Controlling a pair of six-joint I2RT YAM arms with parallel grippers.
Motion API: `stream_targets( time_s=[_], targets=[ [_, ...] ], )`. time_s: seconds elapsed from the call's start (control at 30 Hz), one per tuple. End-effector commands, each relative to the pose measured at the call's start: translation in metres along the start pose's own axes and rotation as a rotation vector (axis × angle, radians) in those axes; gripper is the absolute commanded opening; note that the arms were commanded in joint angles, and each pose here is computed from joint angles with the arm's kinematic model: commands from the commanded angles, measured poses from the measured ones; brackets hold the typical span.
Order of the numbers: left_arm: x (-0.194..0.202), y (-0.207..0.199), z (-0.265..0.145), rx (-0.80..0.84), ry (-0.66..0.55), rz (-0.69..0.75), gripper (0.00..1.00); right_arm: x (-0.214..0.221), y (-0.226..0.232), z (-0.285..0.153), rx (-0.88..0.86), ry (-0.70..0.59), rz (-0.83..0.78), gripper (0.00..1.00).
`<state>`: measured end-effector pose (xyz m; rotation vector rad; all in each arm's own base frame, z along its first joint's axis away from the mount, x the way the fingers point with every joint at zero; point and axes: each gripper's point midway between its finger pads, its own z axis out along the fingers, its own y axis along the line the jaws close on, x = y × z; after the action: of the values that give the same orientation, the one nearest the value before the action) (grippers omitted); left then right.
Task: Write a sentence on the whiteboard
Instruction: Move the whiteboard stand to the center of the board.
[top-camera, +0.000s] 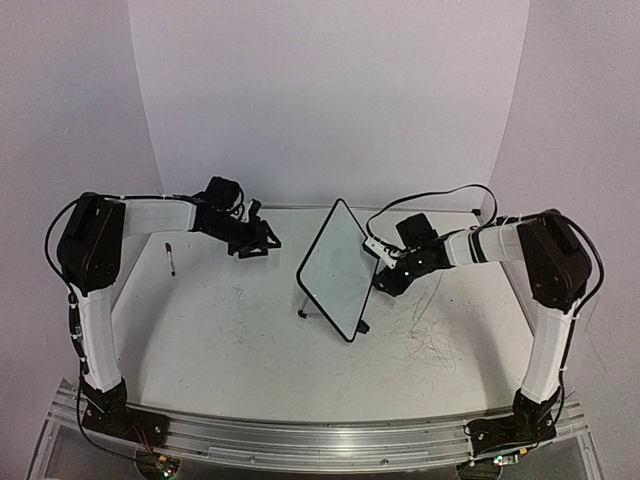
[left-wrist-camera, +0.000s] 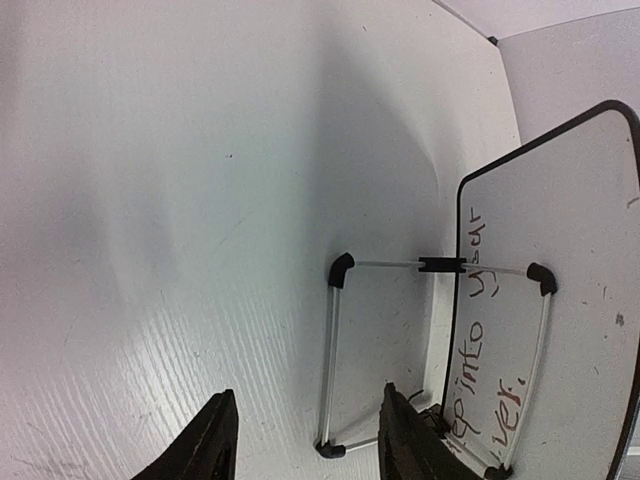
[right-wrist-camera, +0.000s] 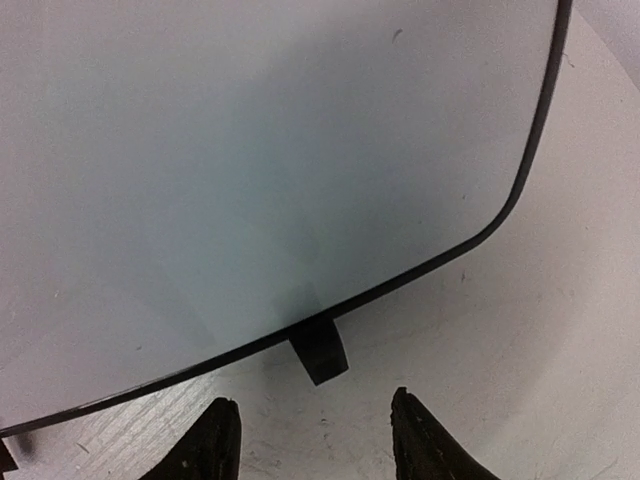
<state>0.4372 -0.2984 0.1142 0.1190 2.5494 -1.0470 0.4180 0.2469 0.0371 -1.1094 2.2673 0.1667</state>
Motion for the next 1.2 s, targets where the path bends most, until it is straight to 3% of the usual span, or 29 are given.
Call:
stream_targets(
  time_s=[0.0,0.1,0.5,0.77,1.17],
  targets=[
    [0.012,0.000,-0.024,-0.044,-0.020,0.013,0.51,-0.009,0.003,0.015,-0.045,0.020,-0.042,0.46],
    [0.020,0.004,-0.034,-0.072,-0.033,0.008,0.51,-0.012,0.004,0.021,-0.062,0.023,-0.041,0.32],
    [0.029,0.010,-0.055,-0.123,-0.075,-0.010,0.52,-0.014,0.024,0.017,-0.137,0.006,0.027,0.17],
    [0.033,0.012,-0.067,-0.145,-0.104,-0.026,0.52,-0.011,0.021,0.001,-0.074,-0.030,0.179,0.02],
    [0.070,0.002,-0.093,-0.108,-0.134,-0.038,0.53,0.011,0.036,-0.033,-0.005,-0.115,0.573,0.00]
  ],
)
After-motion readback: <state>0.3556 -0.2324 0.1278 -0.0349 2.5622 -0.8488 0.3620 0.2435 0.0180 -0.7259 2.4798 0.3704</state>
